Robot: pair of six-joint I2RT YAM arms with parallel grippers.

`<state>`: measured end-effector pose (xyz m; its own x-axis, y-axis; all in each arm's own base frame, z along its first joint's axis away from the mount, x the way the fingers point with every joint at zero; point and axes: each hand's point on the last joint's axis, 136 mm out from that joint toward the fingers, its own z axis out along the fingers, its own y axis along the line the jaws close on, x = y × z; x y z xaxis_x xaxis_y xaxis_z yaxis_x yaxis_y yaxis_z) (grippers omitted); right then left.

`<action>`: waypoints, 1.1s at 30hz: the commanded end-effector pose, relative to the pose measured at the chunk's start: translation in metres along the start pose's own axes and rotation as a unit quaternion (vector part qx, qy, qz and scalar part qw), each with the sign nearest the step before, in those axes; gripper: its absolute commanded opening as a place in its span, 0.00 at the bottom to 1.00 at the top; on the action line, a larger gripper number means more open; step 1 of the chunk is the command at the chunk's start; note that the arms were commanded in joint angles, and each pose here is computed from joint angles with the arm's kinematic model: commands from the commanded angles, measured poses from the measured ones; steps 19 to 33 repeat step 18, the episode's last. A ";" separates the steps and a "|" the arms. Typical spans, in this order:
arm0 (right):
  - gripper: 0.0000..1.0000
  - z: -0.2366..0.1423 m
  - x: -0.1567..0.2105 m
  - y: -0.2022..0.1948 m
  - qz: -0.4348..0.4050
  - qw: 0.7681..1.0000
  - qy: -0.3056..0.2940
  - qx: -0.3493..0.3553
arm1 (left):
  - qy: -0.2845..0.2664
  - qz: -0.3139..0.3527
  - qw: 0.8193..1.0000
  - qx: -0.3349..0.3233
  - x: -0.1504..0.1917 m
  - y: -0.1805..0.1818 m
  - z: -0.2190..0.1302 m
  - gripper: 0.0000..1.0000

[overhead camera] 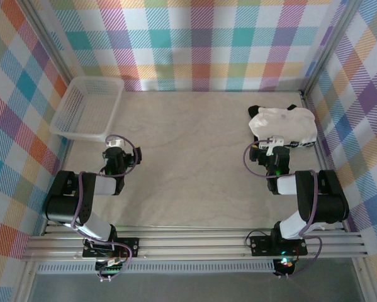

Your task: Fold the inside-out t-shirt

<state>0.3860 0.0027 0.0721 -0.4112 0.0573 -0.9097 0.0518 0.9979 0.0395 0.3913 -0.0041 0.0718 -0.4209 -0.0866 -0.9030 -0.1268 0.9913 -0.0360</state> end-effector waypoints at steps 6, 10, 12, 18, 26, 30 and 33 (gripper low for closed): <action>1.00 0.001 -0.023 0.005 -0.001 0.999 -0.034 -0.011 | -0.016 0.005 1.000 0.004 -0.009 -0.001 0.001 1.00; 1.00 0.001 -0.023 0.005 -0.001 0.999 -0.034 -0.010 | -0.017 0.005 1.000 0.005 -0.010 -0.002 0.001 1.00; 1.00 0.001 -0.022 0.005 -0.001 0.999 -0.034 -0.011 | -0.017 0.005 1.000 0.005 -0.009 -0.001 0.001 1.00; 1.00 0.001 -0.023 0.005 0.000 0.999 -0.034 -0.010 | -0.018 0.005 1.000 0.005 -0.010 -0.001 0.001 1.00; 1.00 0.001 -0.023 0.005 0.000 0.999 -0.034 -0.010 | -0.018 0.005 1.000 0.005 -0.010 -0.001 0.001 1.00; 1.00 0.001 -0.023 0.005 0.000 0.999 -0.034 -0.010 | -0.018 0.005 1.000 0.005 -0.010 -0.001 0.001 1.00; 1.00 0.001 -0.023 0.005 0.000 0.999 -0.034 -0.010 | -0.018 0.005 1.000 0.005 -0.010 -0.001 0.001 1.00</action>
